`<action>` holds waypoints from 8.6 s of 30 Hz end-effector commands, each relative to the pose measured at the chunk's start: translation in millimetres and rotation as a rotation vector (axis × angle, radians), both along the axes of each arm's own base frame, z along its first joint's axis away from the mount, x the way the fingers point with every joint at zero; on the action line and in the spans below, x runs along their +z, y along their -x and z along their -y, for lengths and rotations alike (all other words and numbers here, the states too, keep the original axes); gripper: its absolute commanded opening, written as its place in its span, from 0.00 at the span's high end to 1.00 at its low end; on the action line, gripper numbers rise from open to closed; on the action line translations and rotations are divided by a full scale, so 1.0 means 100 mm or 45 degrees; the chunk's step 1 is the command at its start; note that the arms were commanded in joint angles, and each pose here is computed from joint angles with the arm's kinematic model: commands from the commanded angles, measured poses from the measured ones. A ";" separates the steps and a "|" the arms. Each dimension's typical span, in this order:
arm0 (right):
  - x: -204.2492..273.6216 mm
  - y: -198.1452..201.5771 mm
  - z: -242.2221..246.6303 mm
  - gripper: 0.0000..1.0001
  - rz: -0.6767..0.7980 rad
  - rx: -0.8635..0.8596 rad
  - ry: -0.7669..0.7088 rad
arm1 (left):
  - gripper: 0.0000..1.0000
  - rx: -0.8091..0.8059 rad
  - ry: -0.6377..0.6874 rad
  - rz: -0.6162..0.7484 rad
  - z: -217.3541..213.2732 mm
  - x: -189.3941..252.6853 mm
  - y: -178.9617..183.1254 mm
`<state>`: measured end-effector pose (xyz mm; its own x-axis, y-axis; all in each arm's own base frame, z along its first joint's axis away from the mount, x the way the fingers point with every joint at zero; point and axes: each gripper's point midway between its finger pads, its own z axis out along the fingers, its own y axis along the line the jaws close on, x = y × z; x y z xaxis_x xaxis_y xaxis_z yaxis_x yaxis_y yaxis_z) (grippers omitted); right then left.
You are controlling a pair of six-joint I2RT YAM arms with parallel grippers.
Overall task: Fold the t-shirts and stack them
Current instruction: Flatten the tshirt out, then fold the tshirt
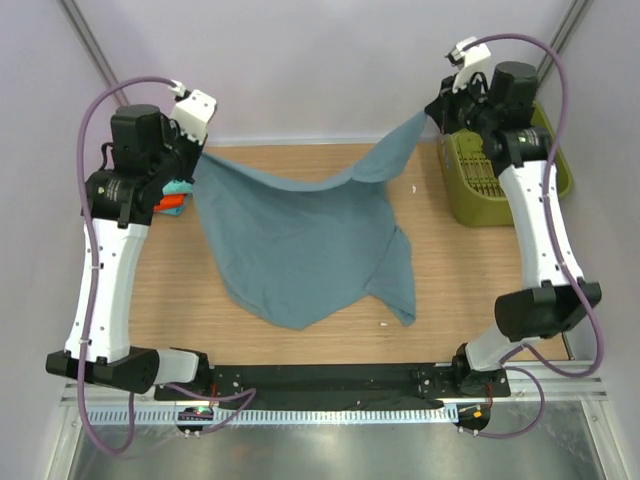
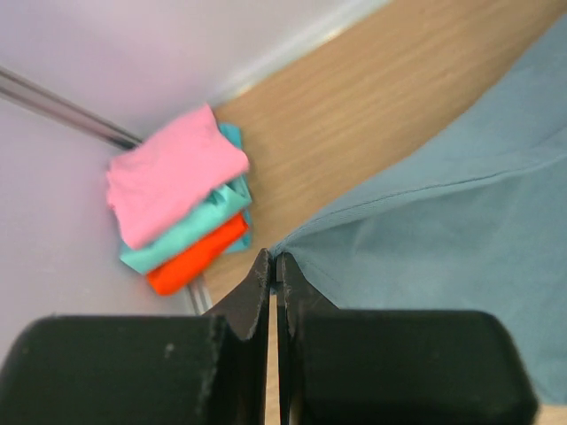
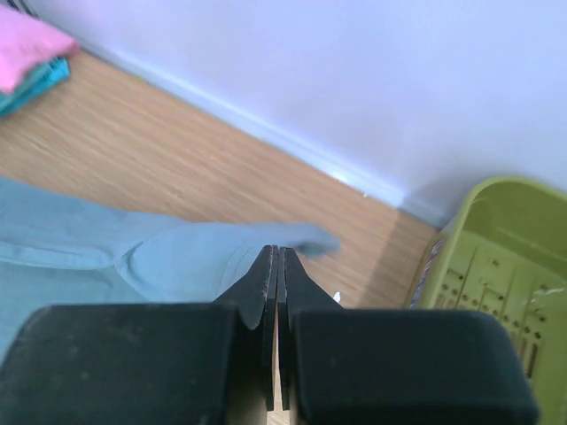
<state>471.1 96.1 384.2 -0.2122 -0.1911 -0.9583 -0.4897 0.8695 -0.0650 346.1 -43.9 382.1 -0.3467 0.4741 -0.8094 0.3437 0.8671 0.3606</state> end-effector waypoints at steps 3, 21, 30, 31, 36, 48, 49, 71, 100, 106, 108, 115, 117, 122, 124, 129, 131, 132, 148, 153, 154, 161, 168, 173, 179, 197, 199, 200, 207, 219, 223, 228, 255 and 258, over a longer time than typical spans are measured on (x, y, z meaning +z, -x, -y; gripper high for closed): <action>0.82 0.44 0.05 0.98 0.234 -0.036 -0.068 | 1.00 -0.049 -0.025 0.367 0.04 1.02 0.02; 2.90 2.69 0.37 0.99 0.912 -0.157 -0.238 | 1.00 -0.403 0.039 1.010 0.24 2.48 1.46; 3.37 3.34 0.48 0.99 1.146 -0.193 -0.259 | 1.00 -0.321 0.100 1.192 0.06 2.90 1.88; 3.39 3.30 0.49 0.99 1.153 -0.207 -0.260 | 1.00 -0.314 0.096 1.188 0.06 2.90 1.86; 3.43 3.10 0.51 0.99 1.154 -0.225 -0.270 | 1.00 -0.277 0.081 1.155 0.02 2.82 1.74; 3.14 2.05 0.56 0.99 1.025 -0.303 -0.168 | 1.00 -0.143 -0.115 0.941 -0.08 2.27 0.87; 3.15 2.01 0.56 0.99 1.028 -0.308 -0.171 | 1.00 -0.144 -0.105 0.941 -0.07 2.28 0.86; 2.88 3.65 0.50 0.99 0.966 -0.222 -0.260 | 1.00 -0.147 0.223 0.998 -0.20 2.37 2.43; 0.56 -0.31 0.28 0.99 0.226 -0.240 -0.154 | 1.00 -0.027 0.056 0.108 -0.20 -0.39 -0.46; -0.54 -1.34 0.01 0.99 0.046 -0.235 -0.021 | 1.00 -0.036 0.047 -0.059 -0.17 -1.37 -1.16; -0.62 -1.68 -0.08 0.99 0.093 -0.248 -0.008 | 1.00 -0.020 0.042 -0.063 -0.19 -1.46 -1.32; -0.84 -1.94 -0.33 0.99 0.145 -0.242 0.036 | 1.00 0.056 0.027 -0.072 -0.27 -1.71 -1.74; -0.93 -1.97 -0.29 0.99 0.131 -0.268 0.052 | 1.00 0.075 0.031 -0.079 -0.28 -1.79 -1.79; -0.90 -2.16 -0.22 0.99 0.214 -0.318 0.060 | 1.00 0.126 0.002 -0.027 -0.36 -1.84 -2.05; -0.79 -2.22 -0.15 0.99 0.275 -0.362 0.064 | 1.00 0.159 -0.011 0.009 -0.40 -1.77 -2.29; -0.63 -2.22 0.06 0.99 0.324 -0.443 0.075 | 1.00 0.221 -0.006 0.086 -0.46 -1.54 -2.65; -0.67 -2.18 0.11 0.99 0.291 -0.440 0.082 | 1.00 0.235 0.003 0.071 -0.47 -1.47 -2.65; -0.69 -2.17 0.12 0.99 0.281 -0.436 0.095 | 1.00 0.235 0.005 0.052 -0.47 -1.49 -2.62; -0.72 -2.07 0.45 0.99 0.206 -0.471 0.070 | 1.00 0.275 -0.043 0.038 -0.56 -1.38 -2.42; -0.79 -1.99 0.42 0.99 0.170 -0.437 0.114 | 1.00 0.268 -0.054 0.012 -0.57 -1.40 -2.37; -0.85 -1.99 0.45 0.99 0.155 -0.436 0.125 | 1.00 0.270 -0.059 0.010 -0.57 -1.40 -2.36; -0.88 -1.90 0.47 0.99 0.100 -0.424 0.120 | 1.00 0.261 -0.088 -0.066 -0.58 -1.59 -2.23; -0.94 -1.45 0.42 0.99 -0.048 -0.365 0.077 | 1.00 0.214 -0.101 -0.230 -0.55 -1.78 -1.85; -0.91 -1.19 0.43 0.99 -0.094 -0.359 0.051 | 1.00 0.194 -0.127 -0.332 -0.57 -1.84 -1.45; -0.71 -0.70 0.33 0.99 -0.144 -0.330 -0.041 | 1.00 0.184 -0.107 -0.332 -0.55 -1.70 -1.12; -1.50 0.41 0.29 0.99 -0.389 -0.304 -0.037 | 1.00 0.218 -0.095 -0.507 -0.59 -2.19 -0.77; -1.57 0.43 0.29 0.99 -0.400 -0.300 -0.029 | 1.00 0.228 -0.100 -0.542 -0.61 -2.30 -0.77; -1.65 0.44 0.30 0.99 -0.419 -0.304 -0.024 | 1.00 0.230 -0.102 -0.561 -0.61 -2.34 -0.76; -1.79 0.50 0.32 0.99 -0.438 -0.304 0.012 | 1.00 0.232 -0.104 -0.671 -0.61 -2.64 -0.69; -2.06 0.78 0.27 0.99 -0.524 -0.282 0.016 | 1.00 0.298 -0.122 -0.741 -0.69 -2.87 -0.42; -2.13 0.83 0.30 0.99 -0.533 -0.289 0.030 | 1.00 0.313 -0.144 -0.749 -0.73 -2.91 -0.41; -2.19 0.87 0.34 0.99 -0.535 -0.296 0.064 | 1.00 0.339 -0.172 -0.752 -0.80 -2.98 -0.42; -1.47 0.93 0.06 0.52 -0.378 -0.154 0.160 | 0.46 0.275 0.418 -0.899 -0.04 -2.50 -0.07; -1.78 1.16 -0.37 0.55 -0.457 0.087 0.318 | 0.55 0.283 0.430 -0.940 -0.02 -2.58 -0.03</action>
